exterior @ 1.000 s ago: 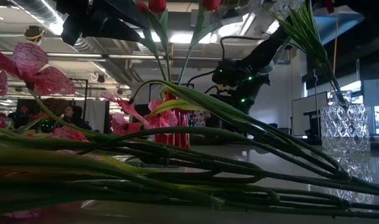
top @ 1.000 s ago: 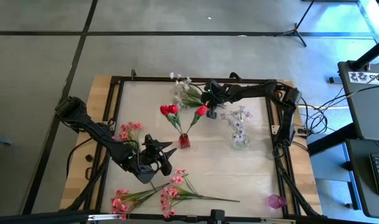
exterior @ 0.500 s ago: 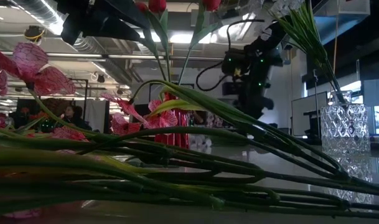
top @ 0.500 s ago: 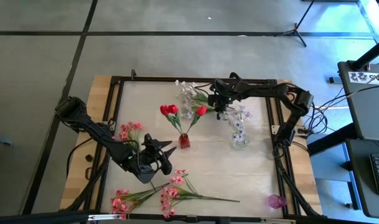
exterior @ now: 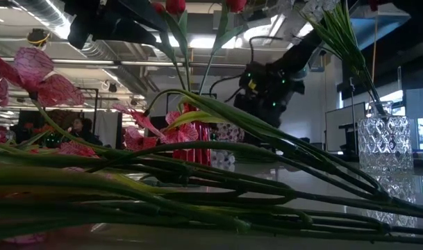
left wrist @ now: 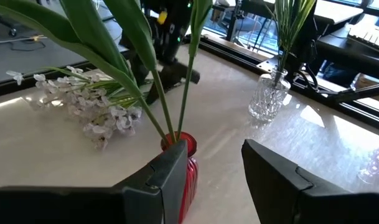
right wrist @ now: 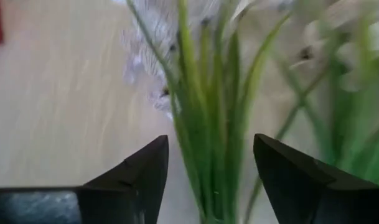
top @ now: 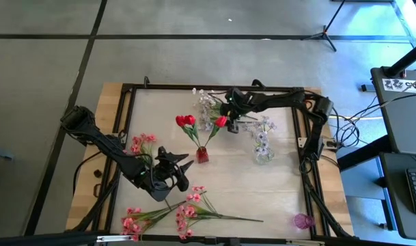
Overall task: Sort flowers into vase by color
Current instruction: Put the bottom white flowers into the transparent vase
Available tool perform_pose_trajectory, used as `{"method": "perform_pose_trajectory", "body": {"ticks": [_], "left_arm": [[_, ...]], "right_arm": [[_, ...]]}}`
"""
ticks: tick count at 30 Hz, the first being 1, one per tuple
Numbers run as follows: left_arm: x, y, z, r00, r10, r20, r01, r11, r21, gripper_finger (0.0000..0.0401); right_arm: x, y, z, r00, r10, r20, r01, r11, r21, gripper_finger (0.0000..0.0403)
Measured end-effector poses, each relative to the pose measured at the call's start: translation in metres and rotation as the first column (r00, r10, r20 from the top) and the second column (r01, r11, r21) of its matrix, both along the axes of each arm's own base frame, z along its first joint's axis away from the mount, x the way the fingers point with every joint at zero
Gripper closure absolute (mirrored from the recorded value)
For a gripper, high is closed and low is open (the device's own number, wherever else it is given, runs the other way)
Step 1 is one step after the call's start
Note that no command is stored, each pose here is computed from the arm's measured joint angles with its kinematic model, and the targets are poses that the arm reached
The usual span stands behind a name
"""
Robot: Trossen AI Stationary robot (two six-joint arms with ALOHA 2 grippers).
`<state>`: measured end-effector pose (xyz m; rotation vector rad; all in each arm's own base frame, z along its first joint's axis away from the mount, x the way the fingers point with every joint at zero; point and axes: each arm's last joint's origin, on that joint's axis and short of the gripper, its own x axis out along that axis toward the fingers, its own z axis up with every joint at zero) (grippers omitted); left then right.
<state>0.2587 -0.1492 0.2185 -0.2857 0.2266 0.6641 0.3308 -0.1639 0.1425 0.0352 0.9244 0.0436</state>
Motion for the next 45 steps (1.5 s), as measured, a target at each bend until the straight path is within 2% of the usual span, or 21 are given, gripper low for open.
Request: {"method": "perform_pose_trajectory", "body": {"ticks": [7, 13, 20, 22, 27, 32, 39, 42, 45], "left_arm": [[0.0, 0.0, 0.0, 1.0, -0.002, 0.0, 0.002, 1.0, -0.004, 0.025], [0.0, 0.0, 0.0, 1.0, -0.001, 0.002, 0.001, 1.0, -0.005, 0.025], [0.0, 0.0, 0.0, 1.0, -0.001, 0.003, 0.001, 1.0, -0.005, 0.025], [0.0, 0.0, 0.0, 1.0, -0.001, 0.002, 0.001, 1.0, -0.006, 0.025], [0.0, -0.002, 0.0, 1.0, -0.019, -0.004, 0.019, 1.0, -0.019, 0.025], [-0.002, -0.005, 0.0, 1.0, -0.027, -0.001, 0.027, 0.999, -0.017, 0.025], [-0.003, -0.005, 0.0, 1.0, -0.019, 0.012, 0.02, 0.999, -0.029, 0.025], [-0.003, -0.005, 0.0, 1.0, -0.018, 0.015, 0.018, 0.999, -0.032, 0.025], [-0.003, -0.005, 0.0, 1.0, -0.016, 0.017, 0.017, 0.999, -0.036, 0.025]], "right_arm": [[0.011, 0.009, -0.021, 0.998, 0.036, -0.051, -0.04, 0.996, -0.081, 0.0225], [0.015, 0.017, -0.02, 0.996, 0.063, -0.063, -0.069, 0.992, -0.105, 0.0294], [0.024, 0.014, -0.01, 0.999, 0.033, -0.028, -0.035, 0.998, -0.051, 0.0389], [0.028, 0.013, -0.003, 1.0, 0.028, -0.008, -0.028, 0.998, -0.047, 0.0387], [0.031, 0.012, 0.039, 0.994, -0.001, 0.11, 0.009, 0.998, -0.065, 0.0372], [0.022, 0.017, 0.087, 0.968, 0.014, 0.252, -0.001, 0.999, -0.05, 0.0393], [0.001, 0.023, 0.139, 0.929, -0.011, 0.37, 0.064, 0.989, -0.131, 0.0377], [-0.005, 0.019, 0.145, 0.929, -0.042, 0.368, 0.104, 0.983, -0.152, 0.0388], [-0.012, 0.011, 0.139, 0.947, -0.08, 0.311, 0.127, 0.983, -0.133, 0.0392]]}}
